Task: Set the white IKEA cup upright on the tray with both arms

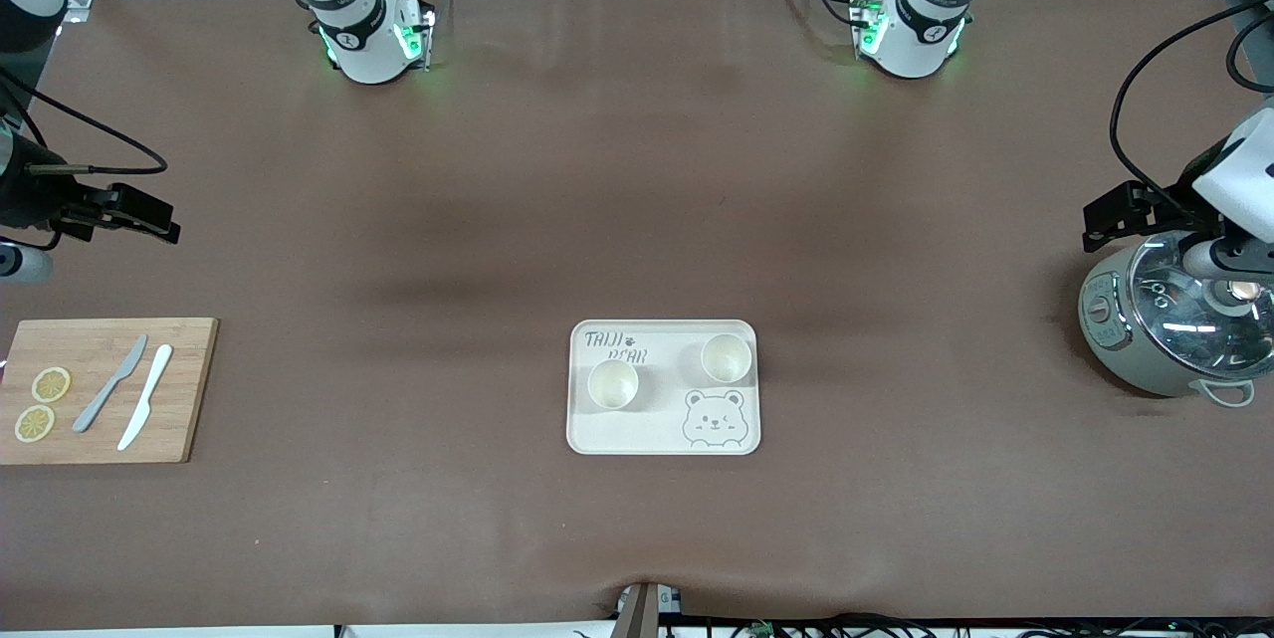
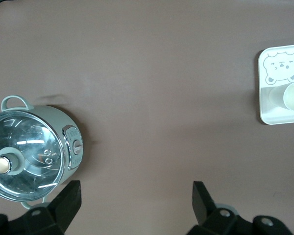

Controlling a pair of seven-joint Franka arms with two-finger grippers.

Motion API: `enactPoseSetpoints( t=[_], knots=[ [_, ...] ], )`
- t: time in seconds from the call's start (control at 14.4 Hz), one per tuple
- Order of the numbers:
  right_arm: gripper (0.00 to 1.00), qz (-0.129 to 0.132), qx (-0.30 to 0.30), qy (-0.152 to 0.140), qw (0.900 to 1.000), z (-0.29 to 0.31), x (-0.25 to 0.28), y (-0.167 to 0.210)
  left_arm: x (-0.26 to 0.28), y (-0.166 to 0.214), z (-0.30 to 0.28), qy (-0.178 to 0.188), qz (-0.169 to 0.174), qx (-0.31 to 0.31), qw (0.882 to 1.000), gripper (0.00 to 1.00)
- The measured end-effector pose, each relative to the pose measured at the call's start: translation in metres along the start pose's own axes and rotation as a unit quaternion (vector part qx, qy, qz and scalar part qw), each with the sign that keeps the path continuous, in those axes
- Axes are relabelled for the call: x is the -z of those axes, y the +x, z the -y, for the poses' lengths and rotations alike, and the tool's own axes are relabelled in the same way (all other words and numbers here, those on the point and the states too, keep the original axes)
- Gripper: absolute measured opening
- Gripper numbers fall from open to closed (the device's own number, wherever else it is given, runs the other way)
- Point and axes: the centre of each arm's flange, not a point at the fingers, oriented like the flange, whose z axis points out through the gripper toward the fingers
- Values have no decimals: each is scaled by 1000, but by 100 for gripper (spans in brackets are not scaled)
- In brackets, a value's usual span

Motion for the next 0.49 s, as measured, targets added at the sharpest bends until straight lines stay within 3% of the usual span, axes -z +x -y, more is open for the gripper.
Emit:
enactPoseSetpoints(
  t=[0.49],
  knots=[
    [100,0,0,0,1000,0,0,0,0,0,-4,0,-1,-3,1000,100]
  ],
)
